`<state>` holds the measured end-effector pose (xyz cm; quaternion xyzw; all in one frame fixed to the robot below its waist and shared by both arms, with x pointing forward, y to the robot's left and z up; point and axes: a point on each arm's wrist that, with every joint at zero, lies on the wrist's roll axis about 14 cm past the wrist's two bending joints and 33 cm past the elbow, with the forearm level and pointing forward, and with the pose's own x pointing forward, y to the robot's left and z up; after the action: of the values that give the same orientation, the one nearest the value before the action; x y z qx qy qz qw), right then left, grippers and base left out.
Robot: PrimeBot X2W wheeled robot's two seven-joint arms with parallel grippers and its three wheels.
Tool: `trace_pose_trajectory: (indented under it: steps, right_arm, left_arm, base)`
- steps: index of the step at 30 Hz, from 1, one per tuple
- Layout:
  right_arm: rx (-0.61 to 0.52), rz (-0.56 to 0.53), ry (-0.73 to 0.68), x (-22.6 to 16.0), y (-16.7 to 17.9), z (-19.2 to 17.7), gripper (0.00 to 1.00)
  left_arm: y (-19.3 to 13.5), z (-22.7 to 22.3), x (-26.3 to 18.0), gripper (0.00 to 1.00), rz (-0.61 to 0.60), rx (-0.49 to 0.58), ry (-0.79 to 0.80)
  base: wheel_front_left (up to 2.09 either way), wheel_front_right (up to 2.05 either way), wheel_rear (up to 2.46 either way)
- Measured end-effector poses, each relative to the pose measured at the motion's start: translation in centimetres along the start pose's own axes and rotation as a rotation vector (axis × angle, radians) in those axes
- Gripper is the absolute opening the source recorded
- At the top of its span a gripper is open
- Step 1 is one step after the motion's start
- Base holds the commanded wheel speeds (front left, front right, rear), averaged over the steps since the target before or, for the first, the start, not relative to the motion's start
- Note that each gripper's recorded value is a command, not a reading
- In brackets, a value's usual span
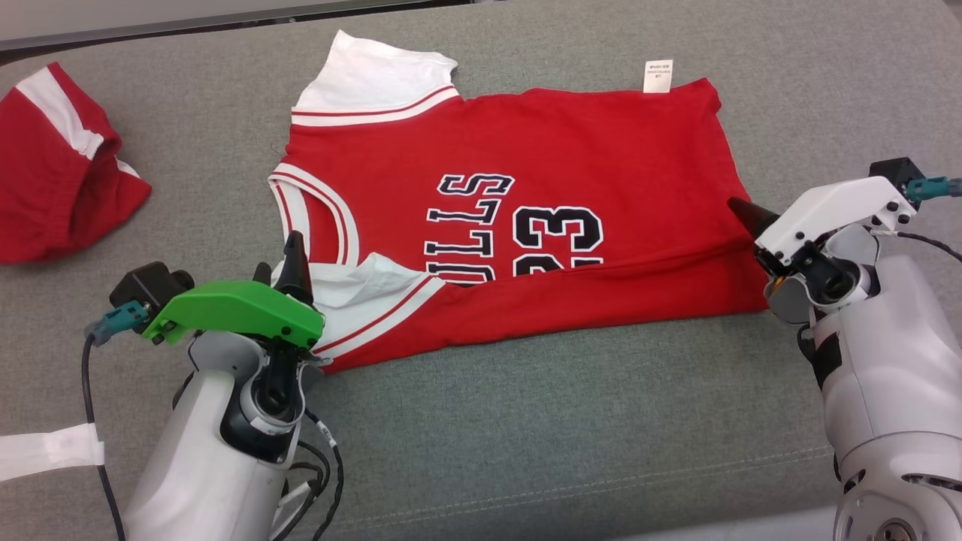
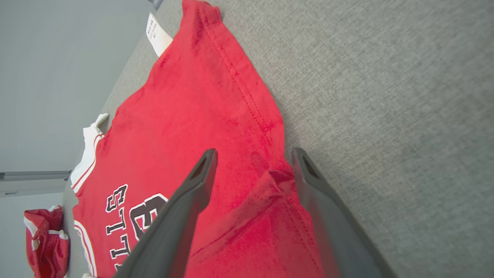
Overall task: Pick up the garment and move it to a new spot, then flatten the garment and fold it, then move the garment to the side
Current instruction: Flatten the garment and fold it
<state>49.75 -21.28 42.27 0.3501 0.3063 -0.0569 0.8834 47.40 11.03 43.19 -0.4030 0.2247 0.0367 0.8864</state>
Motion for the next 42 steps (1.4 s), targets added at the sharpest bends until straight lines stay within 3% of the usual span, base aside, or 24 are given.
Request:
trace_pose_trajectory:
  steps: [9, 17, 25, 30, 42]
  right_arm:
    - [0.053, 0.045, -0.152, -0.8, 1.2, 3.8, 1.00]
    - [-0.076, 0.070, -0.329, -4.0, 0.7, 6.7, 1.00]
    - [-0.137, 0.068, -0.347, -7.5, -1.9, 3.3, 1.00]
    - [-0.104, 0.048, -0.293, -8.8, -4.0, -0.1, 1.00]
    - [-0.061, 0.039, -0.237, -8.4, -4.7, -2.7, 1.00]
  left_arm:
    - [-0.6, 0.9, -0.5, 1.00, -0.048, 0.032, -0.042]
    - [0.5, -0.9, -3.4, 1.00, -0.064, 0.052, -0.022]
    - [2.6, -3.4, -7.1, 1.00, -0.012, -0.021, 0.008]
    - [3.6, -5.0, -8.3, 1.00, 0.028, -0.072, 0.044]
    - [5.0, -6.0, -6.2, 1.00, 0.094, -0.135, 0.087]
  base:
    - [0.00, 0.00, 0.00]
    - [0.00, 0.00, 0.00]
    - [0.00, 0.00, 0.00]
    - [0.00, 0.00, 0.00]
    - [0.00, 0.00, 0.00]
